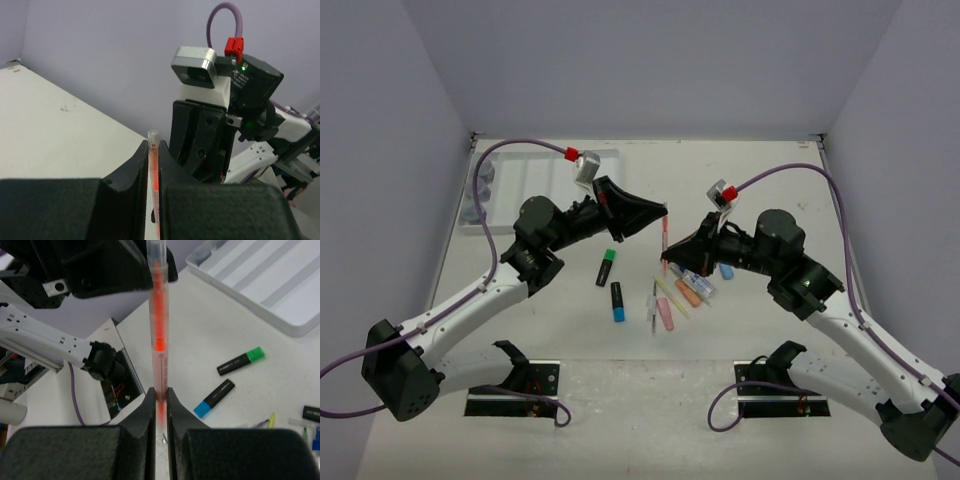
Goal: Sort the stationery into containers
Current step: Close the pen cap on the pen.
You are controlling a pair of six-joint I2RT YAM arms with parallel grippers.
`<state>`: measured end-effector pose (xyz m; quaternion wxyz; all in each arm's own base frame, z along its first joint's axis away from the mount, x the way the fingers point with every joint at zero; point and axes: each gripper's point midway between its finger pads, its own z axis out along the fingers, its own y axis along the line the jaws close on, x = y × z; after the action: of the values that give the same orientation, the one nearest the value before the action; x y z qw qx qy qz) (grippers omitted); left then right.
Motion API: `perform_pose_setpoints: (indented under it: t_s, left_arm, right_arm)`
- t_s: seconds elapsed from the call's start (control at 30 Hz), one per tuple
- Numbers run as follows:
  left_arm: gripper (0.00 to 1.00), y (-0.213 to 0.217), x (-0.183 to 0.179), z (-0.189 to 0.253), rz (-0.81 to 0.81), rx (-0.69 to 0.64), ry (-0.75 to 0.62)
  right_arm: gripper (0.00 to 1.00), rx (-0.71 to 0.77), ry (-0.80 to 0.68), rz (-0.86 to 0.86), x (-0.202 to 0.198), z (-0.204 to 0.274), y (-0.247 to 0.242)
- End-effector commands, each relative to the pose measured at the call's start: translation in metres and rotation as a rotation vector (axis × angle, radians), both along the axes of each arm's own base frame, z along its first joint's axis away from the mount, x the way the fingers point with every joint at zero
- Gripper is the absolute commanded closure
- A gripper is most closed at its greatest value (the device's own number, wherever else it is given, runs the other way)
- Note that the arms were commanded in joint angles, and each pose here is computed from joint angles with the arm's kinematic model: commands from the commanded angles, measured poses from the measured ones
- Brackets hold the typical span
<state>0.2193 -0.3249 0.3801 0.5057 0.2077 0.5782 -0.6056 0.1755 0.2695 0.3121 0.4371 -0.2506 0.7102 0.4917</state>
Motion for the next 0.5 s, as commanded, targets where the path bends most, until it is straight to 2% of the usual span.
perform_pose_setpoints:
  t_s: [0.0, 0.17, 0.37, 0.47]
  left_arm:
    - [1.0, 0.003, -0.012, -0.027, -0.037, 0.103, 0.074]
    - [0.99, 0.006, -0.005, -0.026, 0.012, 0.13, 0.093]
    - [0.8, 0.008, -0.008, -0.014, 0.006, 0.097, 0.057]
    - [0.84, 0.009, -0.009, -0.003, 0.007, 0.066, 0.033]
  right_arm:
    - [1.0, 0.183, -0.319, -0.029, 0.003, 0.089, -0.006]
    - [1.0, 0.191, -0.374, 0.001, -0.004, 0.094, -0.007]
    - [1.0, 0.194, -0.346, 0.067, -0.01, 0.087, 0.001]
    - [1.0, 0.186, -0.323, 0.094, -0.011, 0.08, 0.005]
